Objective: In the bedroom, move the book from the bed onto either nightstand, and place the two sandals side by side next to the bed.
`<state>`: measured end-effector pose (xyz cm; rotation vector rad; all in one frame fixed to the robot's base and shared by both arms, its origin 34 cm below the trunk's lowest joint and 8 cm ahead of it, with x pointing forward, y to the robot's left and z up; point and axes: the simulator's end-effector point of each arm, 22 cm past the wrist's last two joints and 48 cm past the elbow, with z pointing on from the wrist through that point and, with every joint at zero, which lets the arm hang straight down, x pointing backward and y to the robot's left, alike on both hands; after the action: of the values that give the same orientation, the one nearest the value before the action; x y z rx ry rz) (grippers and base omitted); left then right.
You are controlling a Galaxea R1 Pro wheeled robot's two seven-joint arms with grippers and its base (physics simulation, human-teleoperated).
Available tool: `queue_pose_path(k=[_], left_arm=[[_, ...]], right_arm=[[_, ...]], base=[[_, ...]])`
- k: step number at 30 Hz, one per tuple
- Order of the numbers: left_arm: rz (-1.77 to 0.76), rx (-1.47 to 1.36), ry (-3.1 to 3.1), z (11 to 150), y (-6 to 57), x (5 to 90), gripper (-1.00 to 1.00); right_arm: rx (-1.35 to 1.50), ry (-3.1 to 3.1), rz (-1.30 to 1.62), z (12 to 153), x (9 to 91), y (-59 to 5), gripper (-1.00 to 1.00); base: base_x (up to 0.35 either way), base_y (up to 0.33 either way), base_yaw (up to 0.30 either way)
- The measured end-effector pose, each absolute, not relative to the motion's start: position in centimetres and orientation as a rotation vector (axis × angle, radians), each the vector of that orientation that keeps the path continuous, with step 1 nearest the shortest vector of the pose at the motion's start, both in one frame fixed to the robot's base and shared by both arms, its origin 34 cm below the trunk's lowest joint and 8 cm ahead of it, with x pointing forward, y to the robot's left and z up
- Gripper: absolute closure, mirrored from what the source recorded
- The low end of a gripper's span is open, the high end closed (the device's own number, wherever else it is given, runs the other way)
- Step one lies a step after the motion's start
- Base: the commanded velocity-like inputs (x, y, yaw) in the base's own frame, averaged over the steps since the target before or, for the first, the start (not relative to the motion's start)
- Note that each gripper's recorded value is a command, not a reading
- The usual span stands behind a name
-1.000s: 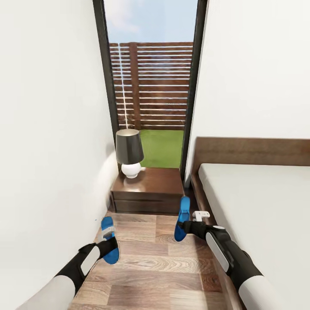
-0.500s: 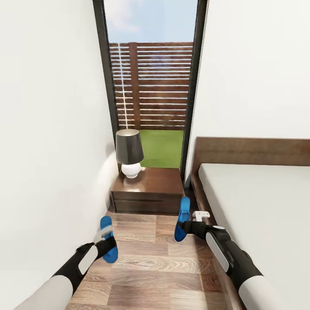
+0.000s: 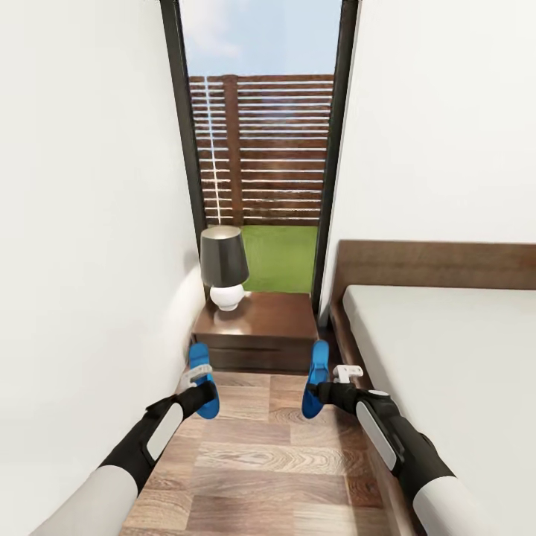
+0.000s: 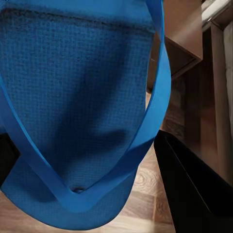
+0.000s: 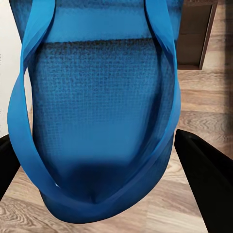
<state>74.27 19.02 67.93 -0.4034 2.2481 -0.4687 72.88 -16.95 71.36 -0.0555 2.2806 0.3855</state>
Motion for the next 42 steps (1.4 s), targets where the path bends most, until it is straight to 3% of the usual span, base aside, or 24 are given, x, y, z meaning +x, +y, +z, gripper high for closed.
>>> queue_pose_path(k=[42], left_arm=[[-0.461, -0.419, 2.292, 69.9, 19.2, 73.4, 1.00]], right_arm=[[-0.058, 2.275, 0.377, 75.2, 73.2, -17.0, 1.00]], base=[[0.000, 0.000, 0.000]])
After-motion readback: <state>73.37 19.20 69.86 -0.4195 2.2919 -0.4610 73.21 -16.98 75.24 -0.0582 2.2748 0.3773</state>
